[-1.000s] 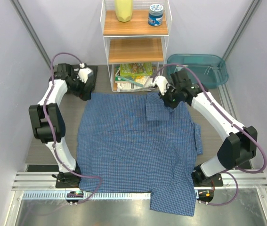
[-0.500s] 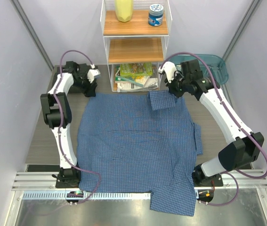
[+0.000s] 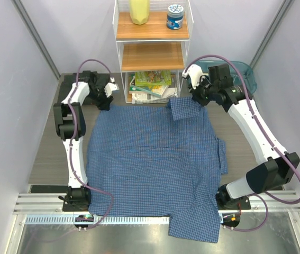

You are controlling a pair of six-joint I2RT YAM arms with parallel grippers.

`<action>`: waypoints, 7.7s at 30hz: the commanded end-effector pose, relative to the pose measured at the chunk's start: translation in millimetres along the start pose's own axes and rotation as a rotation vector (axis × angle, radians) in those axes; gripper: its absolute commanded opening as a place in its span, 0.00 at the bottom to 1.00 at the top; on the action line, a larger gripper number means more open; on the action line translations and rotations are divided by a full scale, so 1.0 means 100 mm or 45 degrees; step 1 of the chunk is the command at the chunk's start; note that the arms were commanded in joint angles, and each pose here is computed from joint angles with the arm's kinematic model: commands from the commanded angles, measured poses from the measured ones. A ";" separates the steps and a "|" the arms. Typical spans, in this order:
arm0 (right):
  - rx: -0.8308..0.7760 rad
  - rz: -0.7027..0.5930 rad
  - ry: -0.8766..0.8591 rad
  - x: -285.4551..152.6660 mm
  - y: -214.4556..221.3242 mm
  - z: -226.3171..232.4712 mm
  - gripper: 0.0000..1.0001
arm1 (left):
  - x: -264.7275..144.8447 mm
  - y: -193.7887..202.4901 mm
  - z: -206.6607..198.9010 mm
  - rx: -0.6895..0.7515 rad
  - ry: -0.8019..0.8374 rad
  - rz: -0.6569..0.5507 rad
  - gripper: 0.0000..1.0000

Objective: Fold and stack the long sleeve shirts
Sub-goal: Fold the shirt

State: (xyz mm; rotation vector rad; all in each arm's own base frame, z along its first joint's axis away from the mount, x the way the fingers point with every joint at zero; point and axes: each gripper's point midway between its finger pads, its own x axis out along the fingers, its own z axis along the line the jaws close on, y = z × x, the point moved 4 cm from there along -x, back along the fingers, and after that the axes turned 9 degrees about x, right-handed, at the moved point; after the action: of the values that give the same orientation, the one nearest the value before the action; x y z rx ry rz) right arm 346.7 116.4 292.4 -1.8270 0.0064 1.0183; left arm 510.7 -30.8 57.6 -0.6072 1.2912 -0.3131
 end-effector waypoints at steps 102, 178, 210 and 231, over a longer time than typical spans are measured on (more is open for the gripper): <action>0.090 -0.038 -0.488 -2.00 0.87 1.31 0.01 | -1.20 0.18 -2.77 0.496 0.165 0.146 0.18; 0.511 0.255 -1.291 -0.39 0.84 1.75 0.01 | -0.97 -2.92 -4.06 0.664 -0.625 -0.843 0.29; 0.495 0.215 -1.188 -0.39 0.74 1.60 0.38 | -1.37 -2.91 -4.51 0.858 0.019 -0.936 0.00; 0.722 0.552 -0.408 0.49 1.63 0.17 0.41 | -2.00 -3.30 -4.86 0.717 0.435 -0.879 0.00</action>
State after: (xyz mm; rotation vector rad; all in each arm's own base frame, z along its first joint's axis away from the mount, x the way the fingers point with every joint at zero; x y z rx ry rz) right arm 288.5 88.9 161.8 -1.0486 0.3247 1.4928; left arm 31.7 -302.6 325.8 -0.4341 1.1397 -1.4068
